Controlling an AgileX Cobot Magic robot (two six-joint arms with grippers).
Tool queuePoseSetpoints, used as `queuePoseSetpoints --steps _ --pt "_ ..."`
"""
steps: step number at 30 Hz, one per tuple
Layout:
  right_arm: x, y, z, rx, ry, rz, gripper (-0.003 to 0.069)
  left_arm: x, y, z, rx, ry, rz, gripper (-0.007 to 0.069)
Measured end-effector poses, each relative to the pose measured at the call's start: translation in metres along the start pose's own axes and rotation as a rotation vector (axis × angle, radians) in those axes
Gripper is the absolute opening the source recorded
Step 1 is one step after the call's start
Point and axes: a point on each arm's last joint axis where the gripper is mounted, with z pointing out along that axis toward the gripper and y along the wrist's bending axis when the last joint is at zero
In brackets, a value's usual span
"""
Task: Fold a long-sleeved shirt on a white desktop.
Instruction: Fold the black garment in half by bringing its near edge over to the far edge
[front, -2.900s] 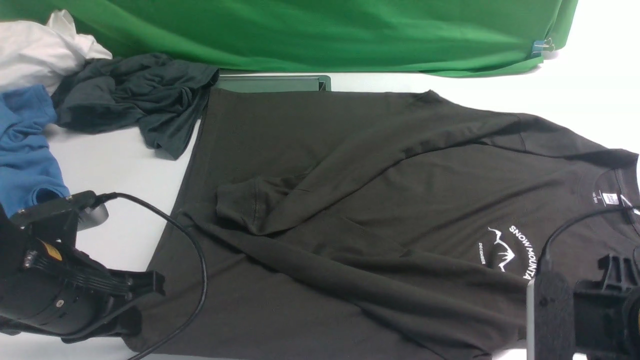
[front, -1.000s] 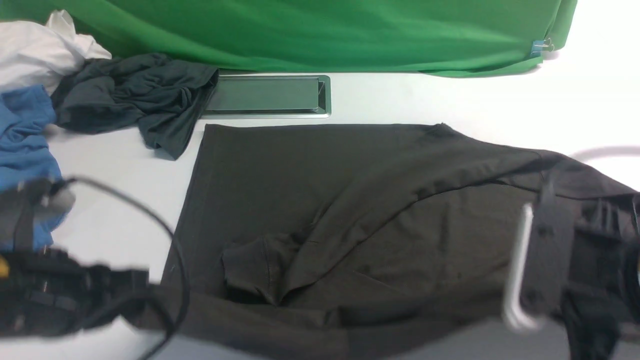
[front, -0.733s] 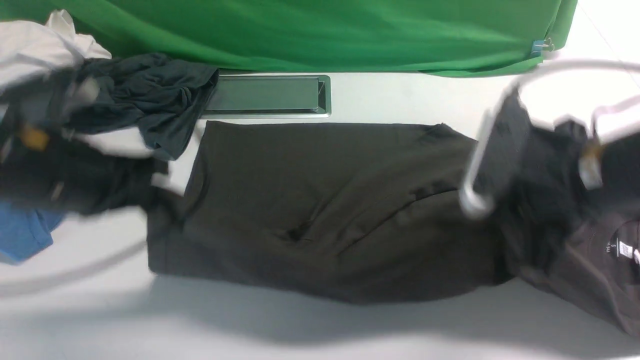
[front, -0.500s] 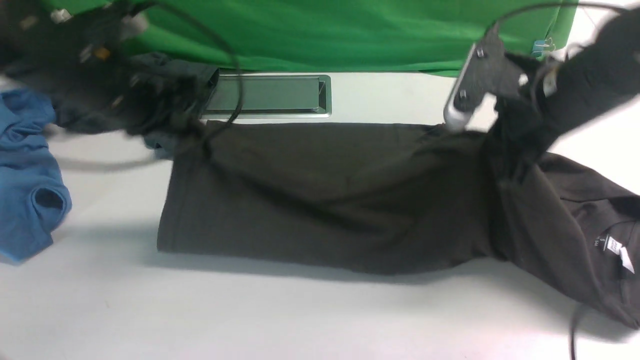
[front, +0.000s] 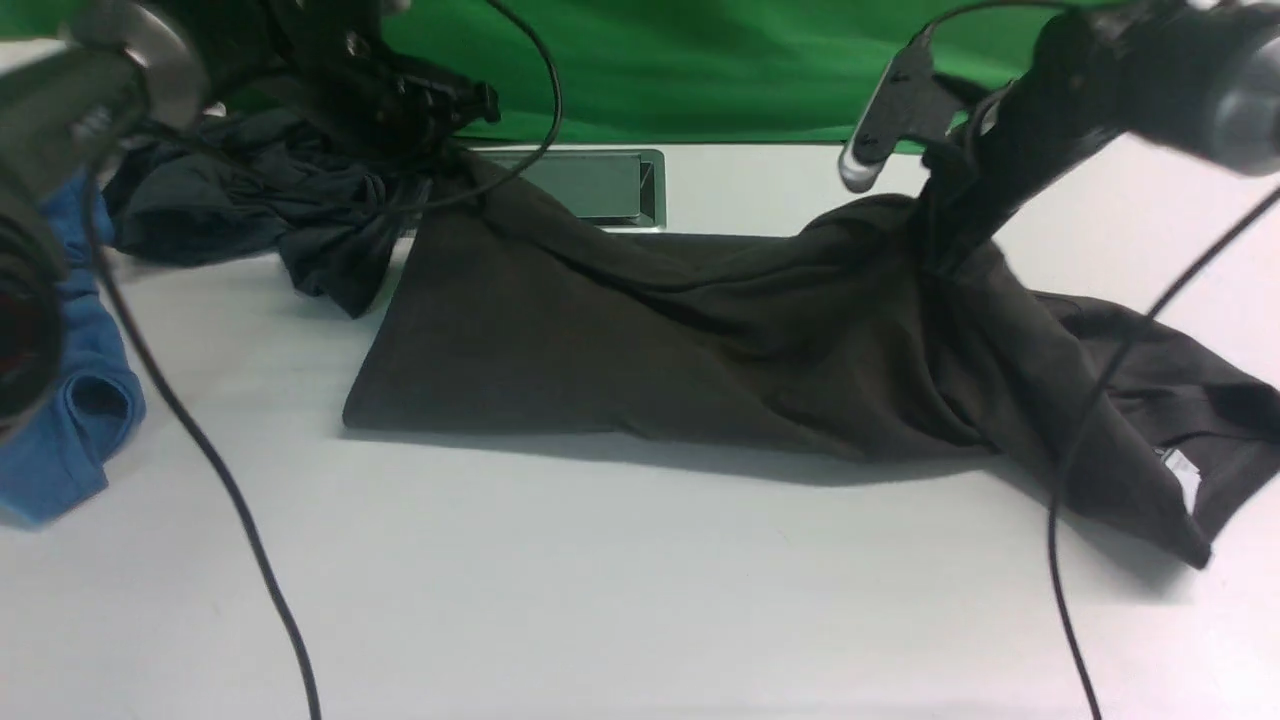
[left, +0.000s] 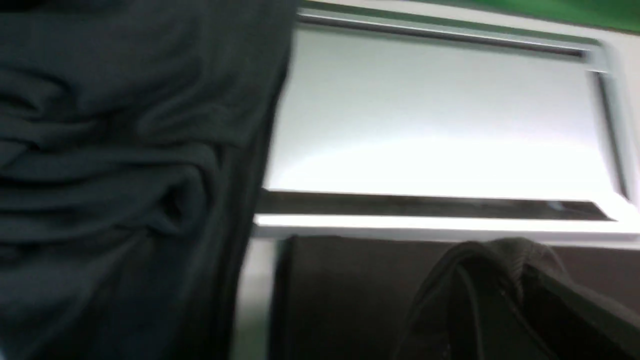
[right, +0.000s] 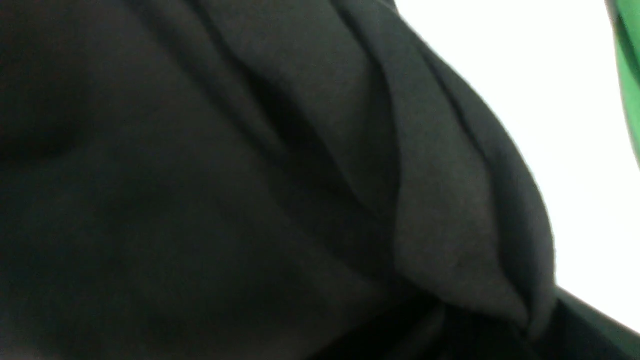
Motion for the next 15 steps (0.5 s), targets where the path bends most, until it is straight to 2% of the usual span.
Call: queuePoseSetpoints --steps 4,9,11,15 --pt "0.005 0.007 0.027 -0.026 0.023 0.061 0.0069 0.009 0.018 0.026 -0.033 0.035 -0.066 0.0039" --pt "0.007 0.010 0.033 -0.034 0.030 0.111 0.0085 0.011 0.029 0.034 -0.049 0.031 -0.097 0.0078" --pt "0.006 0.009 0.032 -0.031 0.029 0.143 0.0130 0.011 0.032 0.034 -0.054 0.028 -0.097 0.0113" --pt "0.002 0.003 0.011 -0.024 0.025 0.185 0.0360 0.010 0.032 0.034 -0.055 0.024 -0.100 0.0244"
